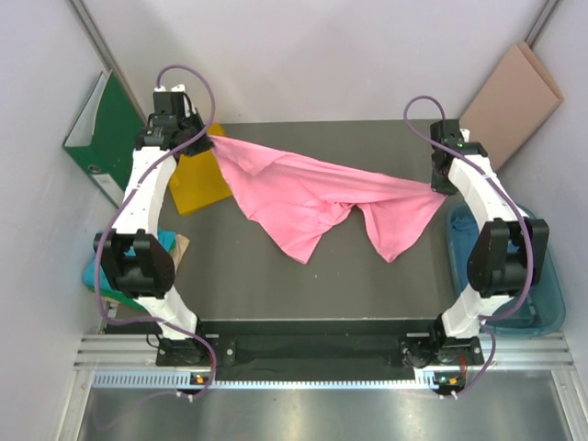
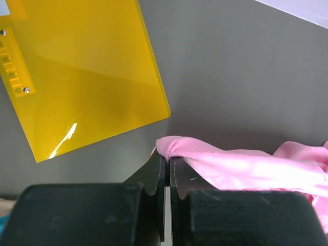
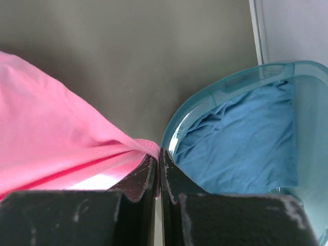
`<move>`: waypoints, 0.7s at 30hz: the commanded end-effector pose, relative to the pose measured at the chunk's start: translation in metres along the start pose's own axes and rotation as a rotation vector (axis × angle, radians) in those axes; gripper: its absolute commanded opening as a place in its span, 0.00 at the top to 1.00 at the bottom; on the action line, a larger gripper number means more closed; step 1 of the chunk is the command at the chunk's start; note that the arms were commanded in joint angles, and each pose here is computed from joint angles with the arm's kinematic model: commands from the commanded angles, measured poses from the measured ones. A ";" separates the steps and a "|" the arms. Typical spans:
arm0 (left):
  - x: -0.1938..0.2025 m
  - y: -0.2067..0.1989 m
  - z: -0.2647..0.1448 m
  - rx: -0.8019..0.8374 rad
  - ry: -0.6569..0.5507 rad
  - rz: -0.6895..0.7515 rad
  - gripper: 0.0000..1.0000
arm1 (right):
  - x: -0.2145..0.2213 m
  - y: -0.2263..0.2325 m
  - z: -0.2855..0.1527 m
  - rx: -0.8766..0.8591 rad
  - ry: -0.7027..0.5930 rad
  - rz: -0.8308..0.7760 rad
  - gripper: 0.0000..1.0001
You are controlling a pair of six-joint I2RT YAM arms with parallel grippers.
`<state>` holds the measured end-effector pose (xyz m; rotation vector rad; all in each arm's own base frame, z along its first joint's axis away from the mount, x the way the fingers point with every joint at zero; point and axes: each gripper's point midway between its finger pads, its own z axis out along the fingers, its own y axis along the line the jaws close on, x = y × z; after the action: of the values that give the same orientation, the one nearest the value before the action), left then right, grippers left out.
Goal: Fold and stack the t-shirts
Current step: Flatten out the tshirt
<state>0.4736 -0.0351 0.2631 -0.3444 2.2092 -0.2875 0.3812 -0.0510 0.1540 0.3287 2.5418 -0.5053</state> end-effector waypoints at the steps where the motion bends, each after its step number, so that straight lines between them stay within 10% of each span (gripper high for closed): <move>1: -0.027 0.001 -0.030 -0.020 -0.112 -0.019 1.00 | -0.006 -0.025 0.008 0.102 -0.011 0.021 0.90; 7: -0.009 -0.007 -0.021 0.039 -0.052 -0.034 1.00 | -0.013 -0.016 0.001 0.040 -0.031 0.028 0.03; 21: -0.063 -0.056 0.104 0.277 -0.103 -0.167 1.00 | -0.037 0.009 -0.048 -0.218 -0.203 0.074 0.00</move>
<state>0.5443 -0.0709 0.2440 -0.3871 2.1559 -0.5692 0.3884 -0.0406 0.1831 0.2929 2.4563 -0.3408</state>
